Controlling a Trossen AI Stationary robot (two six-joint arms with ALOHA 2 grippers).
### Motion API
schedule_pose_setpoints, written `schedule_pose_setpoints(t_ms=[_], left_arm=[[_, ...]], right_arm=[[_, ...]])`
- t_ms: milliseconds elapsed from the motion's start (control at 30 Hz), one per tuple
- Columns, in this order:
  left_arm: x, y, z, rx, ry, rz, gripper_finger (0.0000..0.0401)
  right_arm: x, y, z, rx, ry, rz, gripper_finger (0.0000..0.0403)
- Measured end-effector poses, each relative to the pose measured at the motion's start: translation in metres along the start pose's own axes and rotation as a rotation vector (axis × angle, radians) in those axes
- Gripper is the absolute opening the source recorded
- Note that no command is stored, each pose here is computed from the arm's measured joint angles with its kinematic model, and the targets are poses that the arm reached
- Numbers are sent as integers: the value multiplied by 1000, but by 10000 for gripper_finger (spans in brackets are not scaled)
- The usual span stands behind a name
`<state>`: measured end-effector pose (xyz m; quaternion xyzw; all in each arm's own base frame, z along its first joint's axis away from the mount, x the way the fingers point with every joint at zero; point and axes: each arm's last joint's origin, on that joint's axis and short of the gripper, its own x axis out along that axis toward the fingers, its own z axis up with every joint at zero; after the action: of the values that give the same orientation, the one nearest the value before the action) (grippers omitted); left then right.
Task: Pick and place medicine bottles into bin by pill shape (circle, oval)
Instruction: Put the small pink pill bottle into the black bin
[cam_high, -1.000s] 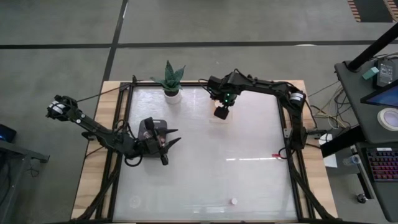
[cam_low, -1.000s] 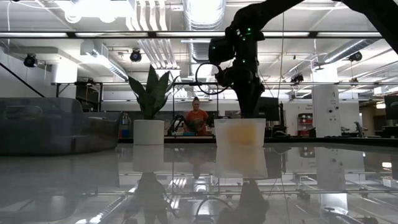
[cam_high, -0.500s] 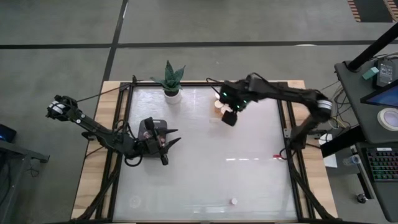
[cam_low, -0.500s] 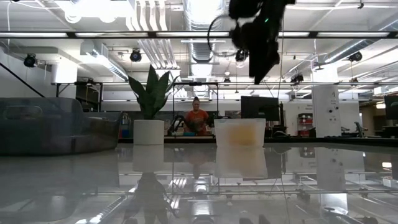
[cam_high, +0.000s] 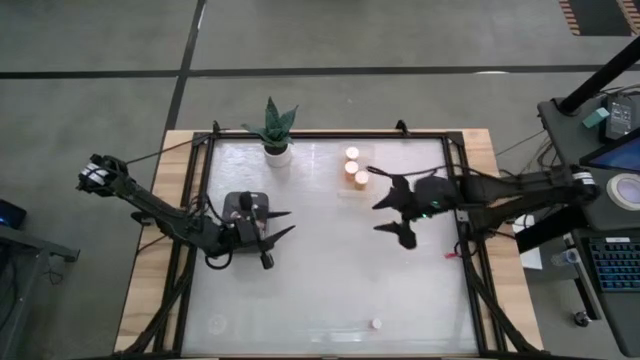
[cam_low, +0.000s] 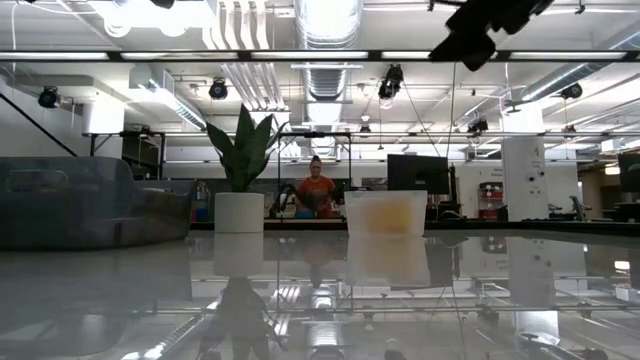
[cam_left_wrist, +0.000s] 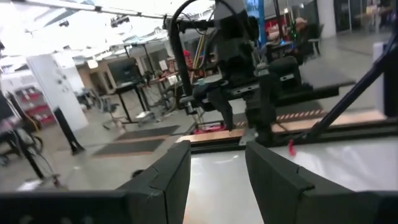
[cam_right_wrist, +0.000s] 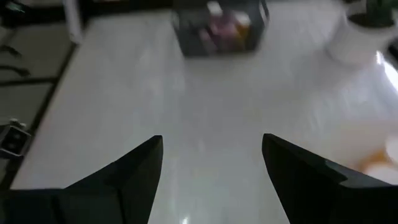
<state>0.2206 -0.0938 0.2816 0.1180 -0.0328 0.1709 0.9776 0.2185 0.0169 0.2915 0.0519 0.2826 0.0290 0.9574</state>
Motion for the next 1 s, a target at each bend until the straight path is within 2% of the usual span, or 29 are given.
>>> schedule_pose_setpoints(t_ms=[233,400,567,733,1000], left_arm=[[25,-23,14,-85,5,-2,139],[45,-43,33,-105,-2,-8,139],[68,-66,44,-137,119,-36,139],[90,-92,49,-166,276,-52,139],[122,-132,58,-216,373,-214,139]], right_arm=[[-17,8,-26,-155,-238,62,265],[-26,7,-44,-233,-324,66,265],[-33,5,-59,-293,-407,56,265],[-47,5,-58,-328,-491,62,265],[-66,12,-68,-344,-582,149,265]])
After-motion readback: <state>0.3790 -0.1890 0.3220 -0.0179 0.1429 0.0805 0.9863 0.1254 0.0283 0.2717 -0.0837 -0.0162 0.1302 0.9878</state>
